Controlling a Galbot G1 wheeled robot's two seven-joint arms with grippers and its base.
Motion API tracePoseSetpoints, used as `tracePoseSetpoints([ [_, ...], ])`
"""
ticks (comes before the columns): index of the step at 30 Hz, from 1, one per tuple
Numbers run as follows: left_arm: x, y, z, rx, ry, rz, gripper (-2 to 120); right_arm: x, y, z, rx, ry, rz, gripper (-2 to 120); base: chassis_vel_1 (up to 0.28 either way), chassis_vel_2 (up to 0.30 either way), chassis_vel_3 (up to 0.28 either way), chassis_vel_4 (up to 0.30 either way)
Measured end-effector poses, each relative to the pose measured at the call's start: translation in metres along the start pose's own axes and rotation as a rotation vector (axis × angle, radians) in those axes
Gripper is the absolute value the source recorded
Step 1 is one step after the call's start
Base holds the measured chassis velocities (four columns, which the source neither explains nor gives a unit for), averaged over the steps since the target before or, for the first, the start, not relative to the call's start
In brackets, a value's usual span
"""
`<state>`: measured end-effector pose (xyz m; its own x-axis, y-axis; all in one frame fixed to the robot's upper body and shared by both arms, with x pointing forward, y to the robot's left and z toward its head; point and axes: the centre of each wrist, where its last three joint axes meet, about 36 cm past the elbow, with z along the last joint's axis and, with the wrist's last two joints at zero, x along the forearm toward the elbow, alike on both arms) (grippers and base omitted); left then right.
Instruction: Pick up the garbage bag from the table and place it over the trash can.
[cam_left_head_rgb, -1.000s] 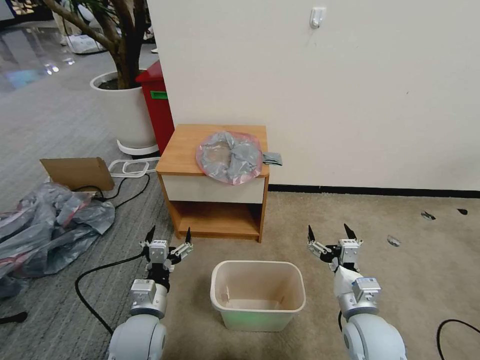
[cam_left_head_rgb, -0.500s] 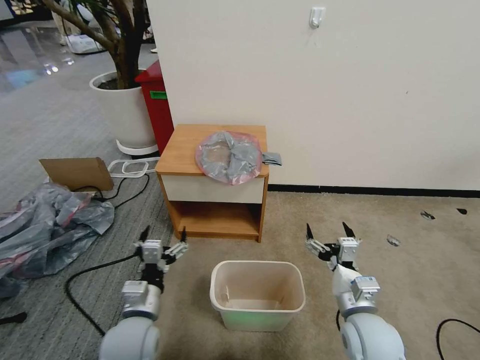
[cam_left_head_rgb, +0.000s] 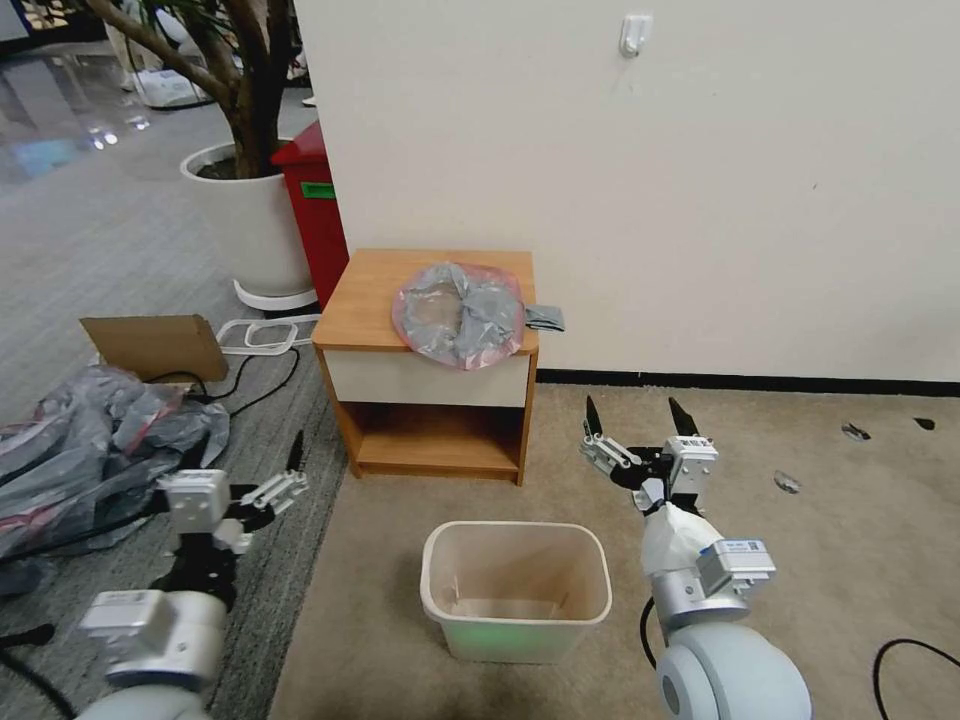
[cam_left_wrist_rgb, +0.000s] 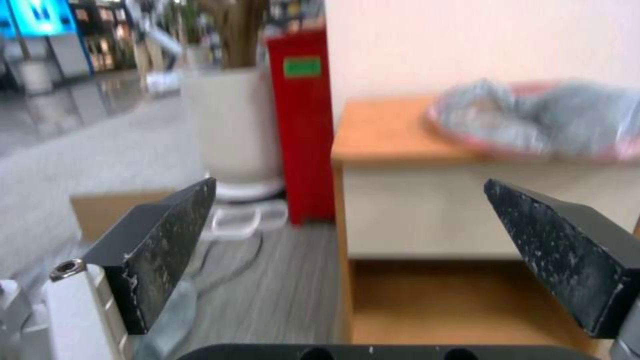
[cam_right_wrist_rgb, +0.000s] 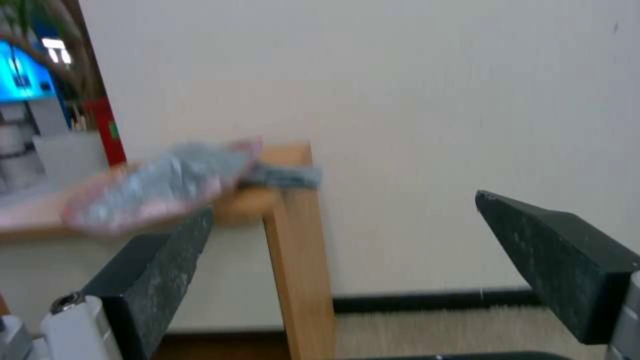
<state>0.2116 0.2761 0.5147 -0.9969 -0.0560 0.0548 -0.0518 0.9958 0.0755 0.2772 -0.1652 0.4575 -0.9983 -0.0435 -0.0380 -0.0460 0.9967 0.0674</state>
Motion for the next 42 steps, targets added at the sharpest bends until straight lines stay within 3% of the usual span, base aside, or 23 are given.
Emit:
tracePoseSetpoints([
  [8, 0.003, 0.002, 0.000, 0.013, 0.018, 0.015, 100, -0.001, -0.001, 0.008, -0.005, 0.012, 0.002, 100, 0.000, 0.000, 0.000, 0.000],
  [12, 0.004, 0.003, 0.002, 0.014, 0.014, 0.015, 100, -0.013, -0.004, 0.020, -0.087, 0.026, 0.013, 100, 0.000, 0.000, 0.000, 0.000],
  [14, 0.004, 0.003, 0.003, 0.014, 0.005, 0.016, 100, -0.021, -0.004, 0.022, -0.173, 0.036, 0.004, 100, 0.000, 0.000, 0.000, 0.000],
  [17, 0.006, 0.003, 0.004, 0.015, 0.002, 0.016, 100, -0.043, -0.004, 0.027, -0.387, 0.077, -0.024, 100, 0.000, 0.000, 0.000, 0.000],
  [18, 0.006, 0.003, 0.004, 0.015, 0.002, 0.016, 100, -0.043, -0.004, 0.027, -0.387, 0.077, -0.024, 100, 0.000, 0.000, 0.000, 0.000],
  [22, 0.006, 0.004, 0.005, 0.008, -0.002, 0.015, 100, -0.091, -0.006, 0.035, -0.703, 0.120, -0.017, 100, 0.000, 0.000, 0.000, 0.000],
  [23, 0.006, 0.004, 0.005, 0.008, -0.002, 0.015, 100, -0.091, -0.006, 0.035, -0.703, 0.120, -0.017, 100, 0.000, 0.000, 0.000, 0.000],
  [27, 0.007, 0.005, 0.005, 0.016, 0.001, 0.017, 100, -0.141, -0.010, 0.042, -0.952, 0.121, -0.029, 100, 0.000, 0.000, 0.000, 0.000],
  [31, 0.008, 0.004, 0.006, 0.042, 0.008, 0.019, 100, -0.175, -0.011, 0.048, -1.046, 0.115, -0.039, 100, 0.000, 0.000, 0.000, 0.000],
  [42, 0.004, 0.005, 0.004, 0.035, -0.004, 0.034, 100, -0.247, -0.009, 0.072, -1.053, 0.124, -0.011, 100, 0.000, 0.000, 0.000, 0.000],
])
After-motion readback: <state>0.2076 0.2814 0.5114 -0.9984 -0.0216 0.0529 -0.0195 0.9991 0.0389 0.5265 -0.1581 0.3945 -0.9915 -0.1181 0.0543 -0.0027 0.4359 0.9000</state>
